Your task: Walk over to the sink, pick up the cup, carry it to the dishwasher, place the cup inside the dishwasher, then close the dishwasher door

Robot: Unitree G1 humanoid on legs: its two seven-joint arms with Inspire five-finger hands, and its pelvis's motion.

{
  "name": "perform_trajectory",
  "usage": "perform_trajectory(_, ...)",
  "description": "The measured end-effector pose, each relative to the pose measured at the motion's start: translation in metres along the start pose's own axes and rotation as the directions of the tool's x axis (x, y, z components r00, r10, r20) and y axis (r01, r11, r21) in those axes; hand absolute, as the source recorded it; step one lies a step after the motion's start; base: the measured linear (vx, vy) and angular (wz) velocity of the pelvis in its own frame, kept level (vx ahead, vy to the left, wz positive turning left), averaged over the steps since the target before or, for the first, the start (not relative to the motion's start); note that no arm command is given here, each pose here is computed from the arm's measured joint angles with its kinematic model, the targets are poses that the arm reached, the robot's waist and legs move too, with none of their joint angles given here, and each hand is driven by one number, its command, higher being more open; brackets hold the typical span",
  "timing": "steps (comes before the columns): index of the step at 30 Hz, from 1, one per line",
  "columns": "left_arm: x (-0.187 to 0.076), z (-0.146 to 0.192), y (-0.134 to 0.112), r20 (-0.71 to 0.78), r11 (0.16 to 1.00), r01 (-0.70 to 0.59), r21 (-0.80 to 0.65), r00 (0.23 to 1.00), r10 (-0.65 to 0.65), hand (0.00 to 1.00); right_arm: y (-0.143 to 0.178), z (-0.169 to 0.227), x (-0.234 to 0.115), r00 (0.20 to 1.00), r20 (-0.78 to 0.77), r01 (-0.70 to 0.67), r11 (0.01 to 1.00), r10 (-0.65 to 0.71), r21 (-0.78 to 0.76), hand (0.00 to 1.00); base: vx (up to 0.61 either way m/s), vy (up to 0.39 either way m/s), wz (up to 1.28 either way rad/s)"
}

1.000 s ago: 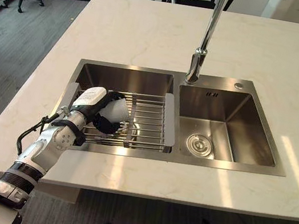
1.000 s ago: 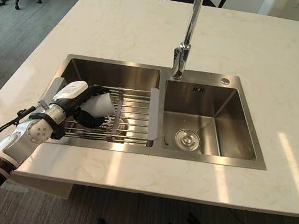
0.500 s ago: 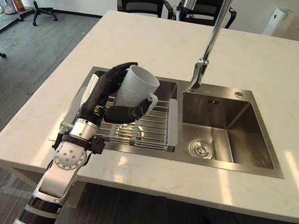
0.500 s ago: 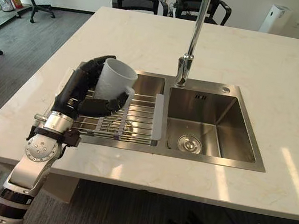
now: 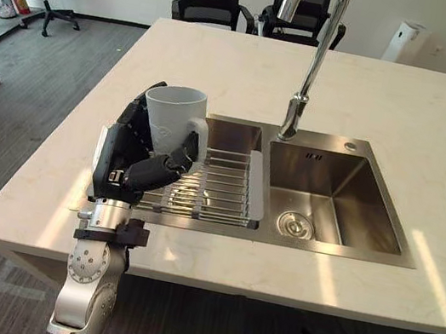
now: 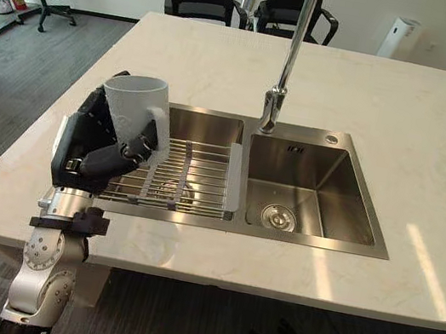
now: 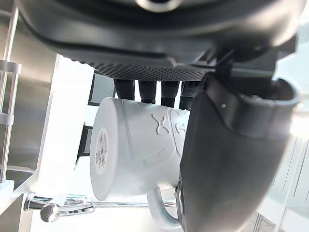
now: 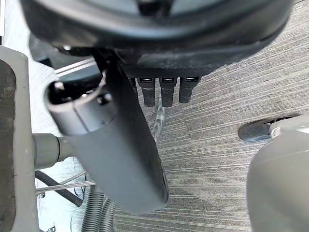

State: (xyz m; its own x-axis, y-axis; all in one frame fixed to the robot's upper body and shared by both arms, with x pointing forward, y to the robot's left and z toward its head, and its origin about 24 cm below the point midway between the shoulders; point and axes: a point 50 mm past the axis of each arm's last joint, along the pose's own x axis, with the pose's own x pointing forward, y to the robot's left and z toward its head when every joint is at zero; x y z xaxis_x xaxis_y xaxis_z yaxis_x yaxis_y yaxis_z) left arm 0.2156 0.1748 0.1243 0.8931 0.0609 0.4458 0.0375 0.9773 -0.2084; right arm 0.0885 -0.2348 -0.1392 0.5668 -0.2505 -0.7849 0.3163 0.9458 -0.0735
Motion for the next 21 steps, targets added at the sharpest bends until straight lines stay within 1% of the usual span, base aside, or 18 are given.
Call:
perform_trajectory(2,0.001,0.007,-0.002,0.032,1.0,0.0,-0.004,0.999,0.0,0.3,0.008,0.013,0.004,0.999,0.045,-0.005,1.0,0.005,0.009,0.9,-0.05,0.034,-0.28)
perform_trajectory(6,0.005,0.009,-0.007,0.057,1.0,-0.007,-0.026,0.998,0.009,0.3,0.013,0.031,0.006,0.994,0.114,-0.004,1.0,0.002,0.016,0.9,-0.11,0.046,-0.11)
perform_trajectory(7,0.006,0.01,-0.005,0.07,0.999,-0.028,-0.034,0.997,0.031,0.3,0.016,0.038,0.008,0.991,0.135,-0.011,1.0,0.009,0.017,0.9,-0.18,0.028,-0.04)
perform_trajectory(11,0.0,0.011,0.003,0.071,0.996,-0.081,-0.029,0.994,0.083,0.3,0.018,0.039,0.008,0.99,0.138,-0.019,1.0,0.016,0.016,0.9,-0.1,-0.027,0.05)
perform_trajectory(14,-0.004,0.014,0.009,0.085,0.991,-0.132,-0.037,0.987,0.135,0.3,0.018,0.057,0.014,0.984,0.18,-0.017,1.0,0.016,0.003,0.9,-0.17,-0.069,-0.04)
perform_trajectory(15,-0.005,0.012,0.007,0.08,0.988,-0.142,-0.055,0.986,0.146,0.3,0.017,0.063,0.016,0.981,0.192,-0.007,1.0,0.007,0.0,0.9,-0.19,-0.06,0.24)
perform_trajectory(18,-0.01,0.012,0.002,0.065,0.988,-0.14,-0.073,0.987,0.145,0.3,0.016,0.059,0.018,0.985,0.17,0.005,1.0,-0.008,0.021,0.9,-0.21,-0.087,0.37)
perform_trajectory(21,-0.011,0.013,-0.005,0.068,0.989,-0.119,-0.092,0.99,0.125,0.3,0.007,0.058,0.016,0.985,0.169,0.043,0.999,-0.047,0.028,0.9,-0.3,-0.096,0.91)
